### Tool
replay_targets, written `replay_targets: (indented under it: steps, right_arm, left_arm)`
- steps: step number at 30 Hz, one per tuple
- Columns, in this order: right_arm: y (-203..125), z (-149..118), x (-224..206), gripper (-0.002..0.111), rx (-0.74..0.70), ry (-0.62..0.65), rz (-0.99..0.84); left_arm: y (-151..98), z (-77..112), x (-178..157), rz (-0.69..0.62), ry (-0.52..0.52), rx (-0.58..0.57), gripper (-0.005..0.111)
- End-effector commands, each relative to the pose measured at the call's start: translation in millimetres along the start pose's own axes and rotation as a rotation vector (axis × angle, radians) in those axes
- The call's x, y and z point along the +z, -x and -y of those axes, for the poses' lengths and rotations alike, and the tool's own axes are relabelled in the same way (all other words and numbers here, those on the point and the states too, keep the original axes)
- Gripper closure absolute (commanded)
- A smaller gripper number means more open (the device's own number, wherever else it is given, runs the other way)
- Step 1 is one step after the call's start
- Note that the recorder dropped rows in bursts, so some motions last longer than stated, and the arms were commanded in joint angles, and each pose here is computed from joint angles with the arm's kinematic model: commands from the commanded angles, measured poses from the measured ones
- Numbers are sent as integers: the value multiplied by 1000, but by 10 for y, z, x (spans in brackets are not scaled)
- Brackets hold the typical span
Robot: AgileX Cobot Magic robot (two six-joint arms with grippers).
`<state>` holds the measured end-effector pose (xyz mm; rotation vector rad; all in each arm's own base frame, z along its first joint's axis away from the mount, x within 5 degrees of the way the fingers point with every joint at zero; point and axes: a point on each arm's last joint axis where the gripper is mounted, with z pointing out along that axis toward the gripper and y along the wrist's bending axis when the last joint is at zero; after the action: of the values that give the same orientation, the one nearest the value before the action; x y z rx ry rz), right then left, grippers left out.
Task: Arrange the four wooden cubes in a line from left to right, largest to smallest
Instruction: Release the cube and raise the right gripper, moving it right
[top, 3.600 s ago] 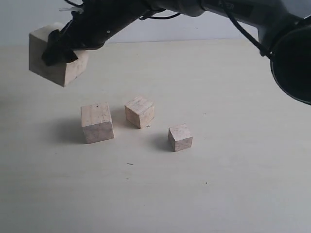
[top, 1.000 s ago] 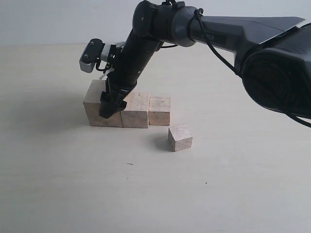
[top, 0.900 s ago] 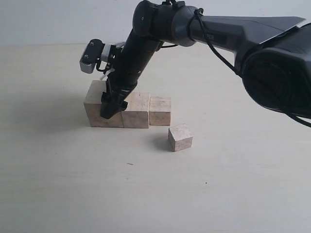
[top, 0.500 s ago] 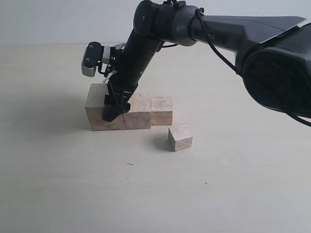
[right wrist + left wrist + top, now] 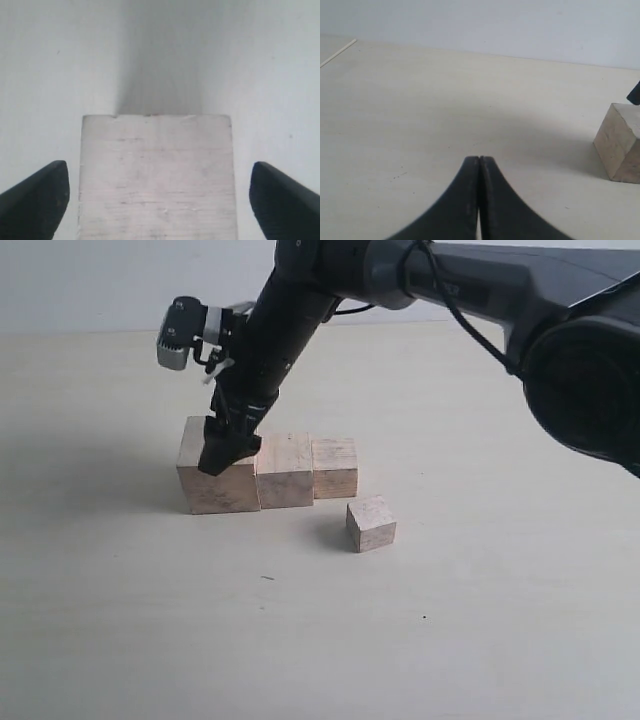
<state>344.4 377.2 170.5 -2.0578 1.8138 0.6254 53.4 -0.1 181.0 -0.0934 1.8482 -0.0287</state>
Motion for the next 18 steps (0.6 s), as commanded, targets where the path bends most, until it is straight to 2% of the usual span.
replay_targets:
  steps: [1,5,8,10,11,15,16,18]
  right_arm:
    - [187,-63,-365,16,11,-44,58]
    - [302,-121,-655,16,89,-94,79]
    - [325,-164,-883,21,309,-150,49]
    - [298,-202,-1031,34,457,-193,-6]
    - [286,-222,-1097,45,521,-213,-26]
    - [293,-285,-1334,100,576,-283,-53]
    - [309,-302,-1380,107,588,-289,-43]
    - [329,-329,-1461,107,653,-307,-22]
  left_arm:
    - [4,0,-2,15,0,-10,107]
    - [4,0,-2,15,0,-10,107]
    - [4,0,-2,15,0,-10,107]
    - [4,0,-2,15,0,-10,107]
    - [4,0,-2,15,0,-10,107]
    - [4,0,-2,15,0,-10,107]
    - [4,0,-2,15,0,-10,107]
    - [4,0,-2,15,0,-10,107]
